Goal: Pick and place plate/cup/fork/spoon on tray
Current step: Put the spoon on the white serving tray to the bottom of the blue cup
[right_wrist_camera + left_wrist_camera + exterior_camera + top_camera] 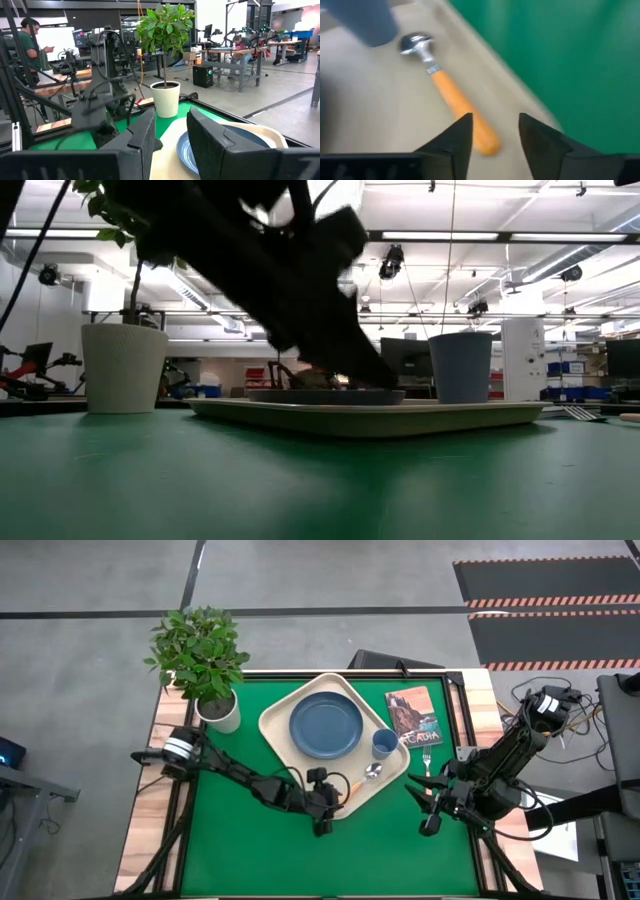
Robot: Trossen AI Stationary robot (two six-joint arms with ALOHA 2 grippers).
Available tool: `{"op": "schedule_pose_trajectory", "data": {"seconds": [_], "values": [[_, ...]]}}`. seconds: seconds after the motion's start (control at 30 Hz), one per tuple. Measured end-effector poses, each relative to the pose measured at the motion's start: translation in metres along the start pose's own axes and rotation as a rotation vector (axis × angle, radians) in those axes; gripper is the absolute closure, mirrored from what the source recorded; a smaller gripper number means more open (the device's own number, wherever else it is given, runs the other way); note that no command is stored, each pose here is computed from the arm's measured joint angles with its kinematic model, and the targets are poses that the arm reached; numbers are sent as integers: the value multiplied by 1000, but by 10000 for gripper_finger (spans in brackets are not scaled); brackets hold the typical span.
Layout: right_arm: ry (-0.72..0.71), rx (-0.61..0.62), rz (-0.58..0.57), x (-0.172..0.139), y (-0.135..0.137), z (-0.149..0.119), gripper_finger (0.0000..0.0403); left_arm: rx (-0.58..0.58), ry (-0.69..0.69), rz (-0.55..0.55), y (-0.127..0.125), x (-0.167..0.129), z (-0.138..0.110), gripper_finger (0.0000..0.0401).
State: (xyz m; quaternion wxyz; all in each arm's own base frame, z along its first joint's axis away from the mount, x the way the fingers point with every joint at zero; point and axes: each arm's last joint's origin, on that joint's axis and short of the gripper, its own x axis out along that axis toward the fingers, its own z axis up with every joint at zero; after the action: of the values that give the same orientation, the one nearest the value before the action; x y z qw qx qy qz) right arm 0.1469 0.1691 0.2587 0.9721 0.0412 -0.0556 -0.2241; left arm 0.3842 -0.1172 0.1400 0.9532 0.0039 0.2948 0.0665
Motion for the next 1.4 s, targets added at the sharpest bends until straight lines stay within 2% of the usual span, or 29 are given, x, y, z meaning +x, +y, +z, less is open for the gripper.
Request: {"op": "schedule_pose_trajectory", "data": {"seconds": [0.07, 0.2, 0.67, 0.9, 1.07, 1.4], "values": [[0, 0, 0, 0, 0, 0, 303, 3, -1, 49, 2, 5, -5, 235], [1, -6, 0, 0, 0, 0, 302, 4, 9, 63, 4, 11, -9, 217], [1, -14, -1, 0, 0, 0, 317, -49, -44, 34, 1, 18, -12, 216], [2, -15, -1, 0, 0, -1, 314, -100, -24, 63, 2, 30, -21, 219], [2, -17, -1, 0, 0, -1, 319, -163, -11, 67, 3, 31, -24, 250], [4, -24, 0, 0, 1, -2, 320, -196, -12, 96, 5, 31, -24, 376]]}}
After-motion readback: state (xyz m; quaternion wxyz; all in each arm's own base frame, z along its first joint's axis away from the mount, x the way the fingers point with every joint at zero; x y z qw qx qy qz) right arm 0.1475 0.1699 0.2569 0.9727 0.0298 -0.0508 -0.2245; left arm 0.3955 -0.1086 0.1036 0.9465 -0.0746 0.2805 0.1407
